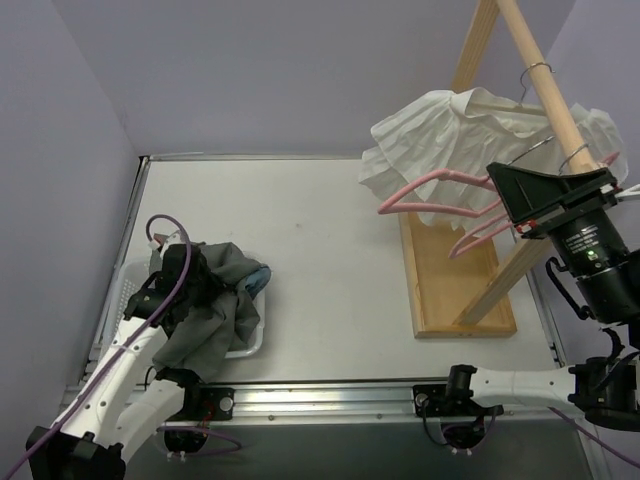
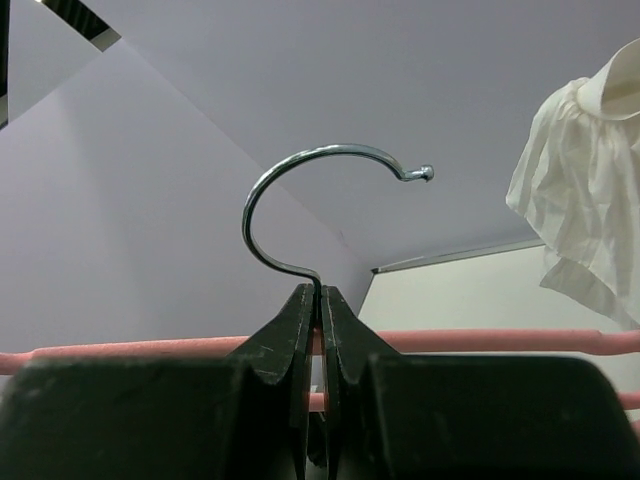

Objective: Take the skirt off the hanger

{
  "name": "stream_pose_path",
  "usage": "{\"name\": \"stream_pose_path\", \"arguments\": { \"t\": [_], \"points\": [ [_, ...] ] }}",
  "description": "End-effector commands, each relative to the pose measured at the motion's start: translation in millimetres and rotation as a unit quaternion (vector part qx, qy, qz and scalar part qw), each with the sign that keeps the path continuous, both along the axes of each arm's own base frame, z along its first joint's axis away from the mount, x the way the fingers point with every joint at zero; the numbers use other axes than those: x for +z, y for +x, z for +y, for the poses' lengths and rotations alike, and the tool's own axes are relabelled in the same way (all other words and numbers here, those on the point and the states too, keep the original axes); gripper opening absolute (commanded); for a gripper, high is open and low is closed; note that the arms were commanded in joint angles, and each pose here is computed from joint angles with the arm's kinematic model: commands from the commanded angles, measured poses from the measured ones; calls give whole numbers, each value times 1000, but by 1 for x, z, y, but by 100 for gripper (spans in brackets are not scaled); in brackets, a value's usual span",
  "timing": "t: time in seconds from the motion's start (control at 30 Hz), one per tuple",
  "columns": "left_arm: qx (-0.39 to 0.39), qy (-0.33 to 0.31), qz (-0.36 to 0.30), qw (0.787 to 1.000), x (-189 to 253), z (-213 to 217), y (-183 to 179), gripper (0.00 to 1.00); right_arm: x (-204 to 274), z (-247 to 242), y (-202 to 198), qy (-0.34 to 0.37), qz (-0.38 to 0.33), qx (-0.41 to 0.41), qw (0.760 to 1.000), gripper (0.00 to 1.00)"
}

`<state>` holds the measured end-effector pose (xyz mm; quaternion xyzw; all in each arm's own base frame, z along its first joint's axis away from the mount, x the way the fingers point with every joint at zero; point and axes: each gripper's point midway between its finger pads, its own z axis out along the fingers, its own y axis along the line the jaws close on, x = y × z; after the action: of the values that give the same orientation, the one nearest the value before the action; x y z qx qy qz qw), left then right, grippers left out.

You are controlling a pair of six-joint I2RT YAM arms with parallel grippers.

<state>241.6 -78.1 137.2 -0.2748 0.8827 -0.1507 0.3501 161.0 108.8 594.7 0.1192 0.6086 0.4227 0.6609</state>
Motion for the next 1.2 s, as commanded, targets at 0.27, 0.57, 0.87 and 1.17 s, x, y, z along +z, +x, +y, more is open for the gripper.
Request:
{"name": "stream_pose_path", "arguments": {
  "t": [0.27, 0.57, 0.87, 1.17],
  "points": [
    [37, 198, 120, 972, -51, 31, 25, 2, -13, 57, 6, -13, -4, 43, 999, 0],
    [20, 111, 119, 986, -71, 16, 2, 49, -42, 91, 10, -67, 20, 70, 995, 0],
    [-22, 61, 3, 998, 35, 9, -15, 86, -62, 112, 19, -100, 41, 65, 992, 0],
    [-39, 49, -99, 993, 105, 11, -20, 94, -68, 121, 27, -113, 54, 50, 991, 0]
  ]
}}
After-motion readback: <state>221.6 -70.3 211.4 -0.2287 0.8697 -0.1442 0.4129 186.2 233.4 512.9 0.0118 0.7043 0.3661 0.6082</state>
